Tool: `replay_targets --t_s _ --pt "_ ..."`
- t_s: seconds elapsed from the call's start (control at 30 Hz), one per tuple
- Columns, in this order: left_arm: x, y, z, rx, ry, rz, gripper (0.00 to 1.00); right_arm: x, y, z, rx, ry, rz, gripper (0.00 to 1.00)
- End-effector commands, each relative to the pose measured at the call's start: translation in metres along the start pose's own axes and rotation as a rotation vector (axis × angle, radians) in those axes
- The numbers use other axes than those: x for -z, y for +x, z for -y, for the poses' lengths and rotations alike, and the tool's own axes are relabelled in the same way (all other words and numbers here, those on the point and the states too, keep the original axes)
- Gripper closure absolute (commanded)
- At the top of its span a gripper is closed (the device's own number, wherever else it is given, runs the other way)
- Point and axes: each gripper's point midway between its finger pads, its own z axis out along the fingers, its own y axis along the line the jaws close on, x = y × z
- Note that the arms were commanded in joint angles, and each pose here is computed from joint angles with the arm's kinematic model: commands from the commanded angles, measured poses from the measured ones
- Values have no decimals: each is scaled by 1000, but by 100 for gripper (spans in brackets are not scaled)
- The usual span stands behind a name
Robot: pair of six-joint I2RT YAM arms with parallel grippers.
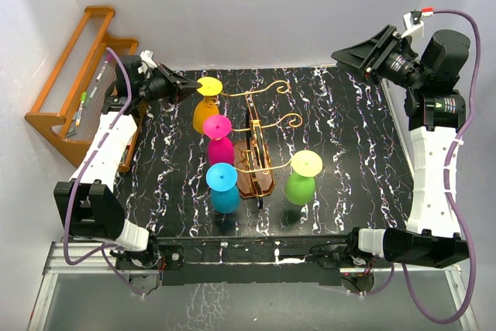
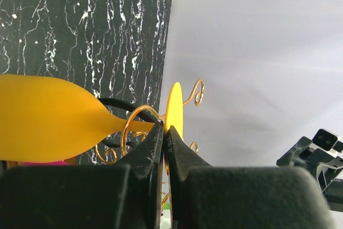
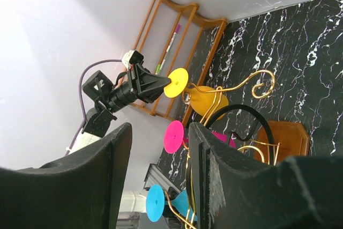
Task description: Take the wine glass off the wine glass rack
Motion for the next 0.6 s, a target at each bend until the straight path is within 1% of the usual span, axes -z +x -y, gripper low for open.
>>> replay_targets --t_s 0.0,0.27,0.4,0.57 --pt "-3 4 33 -63 80 -20 100 7 -6 -22 72 -52 40 52" --pt "-15 36 39 -101 81 -121 100 7 -6 -20 68 -47 42 52" --pt "-2 51 34 -110 65 -143 100 7 -6 -19 68 -44 43 52" --pt "25 65 23 -130 16 -118 100 5 -6 -17 69 -52 39 51"
